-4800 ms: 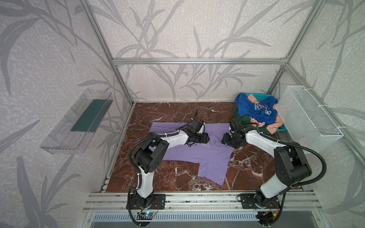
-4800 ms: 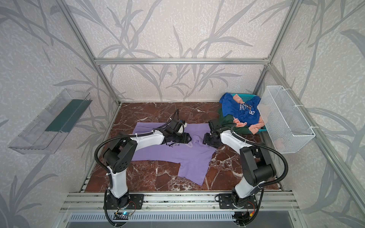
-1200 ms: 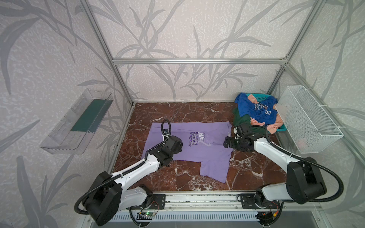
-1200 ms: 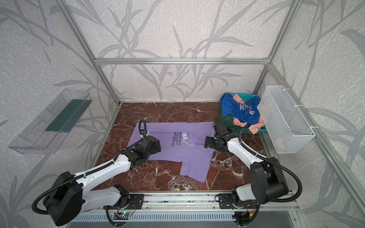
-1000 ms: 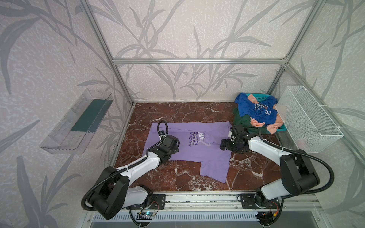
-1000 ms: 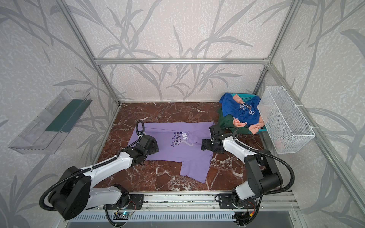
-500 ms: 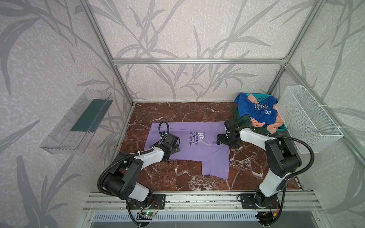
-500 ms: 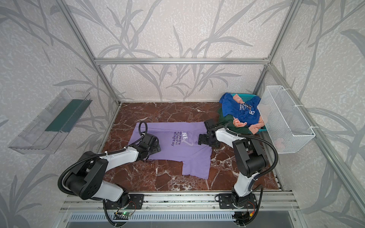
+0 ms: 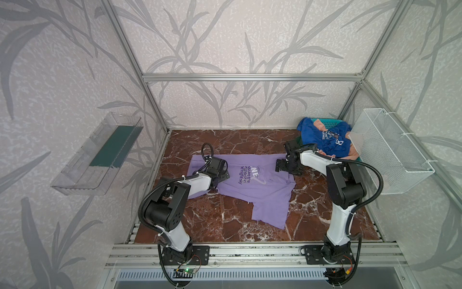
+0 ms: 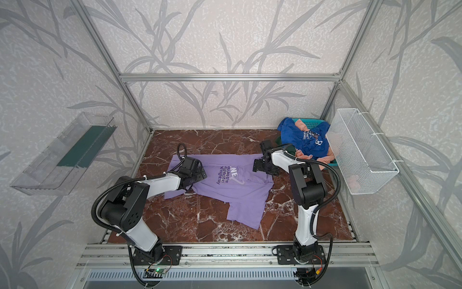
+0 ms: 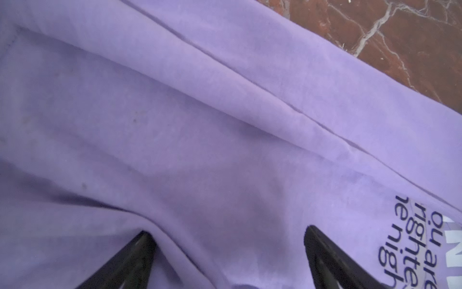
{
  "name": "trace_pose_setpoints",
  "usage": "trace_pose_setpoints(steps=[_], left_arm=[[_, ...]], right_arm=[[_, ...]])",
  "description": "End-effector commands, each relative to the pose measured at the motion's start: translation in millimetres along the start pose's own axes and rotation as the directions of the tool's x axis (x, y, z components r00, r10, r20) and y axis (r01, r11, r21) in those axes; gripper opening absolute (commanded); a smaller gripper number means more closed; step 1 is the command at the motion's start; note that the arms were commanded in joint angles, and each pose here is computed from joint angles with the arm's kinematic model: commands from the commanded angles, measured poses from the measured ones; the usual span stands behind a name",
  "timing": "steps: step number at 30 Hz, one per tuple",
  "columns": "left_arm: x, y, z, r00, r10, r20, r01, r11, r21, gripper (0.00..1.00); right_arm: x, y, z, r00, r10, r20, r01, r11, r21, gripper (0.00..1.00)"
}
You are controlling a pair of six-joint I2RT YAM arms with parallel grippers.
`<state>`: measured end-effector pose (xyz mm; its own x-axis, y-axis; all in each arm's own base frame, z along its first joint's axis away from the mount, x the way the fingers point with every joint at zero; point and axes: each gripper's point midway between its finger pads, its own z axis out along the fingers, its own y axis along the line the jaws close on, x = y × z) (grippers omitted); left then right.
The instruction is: Fold and stack the t-shirts
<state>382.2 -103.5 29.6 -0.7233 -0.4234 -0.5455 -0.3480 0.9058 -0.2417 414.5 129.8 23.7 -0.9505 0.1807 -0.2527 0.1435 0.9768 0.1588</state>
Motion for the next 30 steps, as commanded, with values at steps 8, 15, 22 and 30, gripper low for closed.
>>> trace_pose_setpoints(steps=[8, 15, 22, 30], left_arm=[[36.7, 31.9, -16.3, 0.996, -0.036, -0.076, 0.035, 0.999, -0.022, 0.92], [45.5, 55.6, -34.3, 0.997, -0.054, -0.060, 0.050, 0.996, -0.071, 0.92], [38.9, 63.0, -51.5, 0.998, -0.041, -0.040, 0.037, 0.994, -0.100, 0.92], [4.7, 57.6, -76.8, 0.996, -0.046, 0.080, 0.052, 0.996, -0.076, 0.93]], right_arm=[[-10.8, -12.2, 20.3, 0.999, -0.023, -0.042, 0.026, 0.996, 0.082, 0.98], [-27.6, -11.4, 28.9, 0.999, -0.019, -0.034, 0.022, 0.995, 0.093, 0.96], [-43.5, -4.0, 38.7, 0.999, -0.020, -0.030, 0.023, 0.996, 0.085, 0.84], [-58.2, -4.6, 47.5, 1.000, -0.025, -0.017, 0.027, 0.993, 0.113, 0.55]])
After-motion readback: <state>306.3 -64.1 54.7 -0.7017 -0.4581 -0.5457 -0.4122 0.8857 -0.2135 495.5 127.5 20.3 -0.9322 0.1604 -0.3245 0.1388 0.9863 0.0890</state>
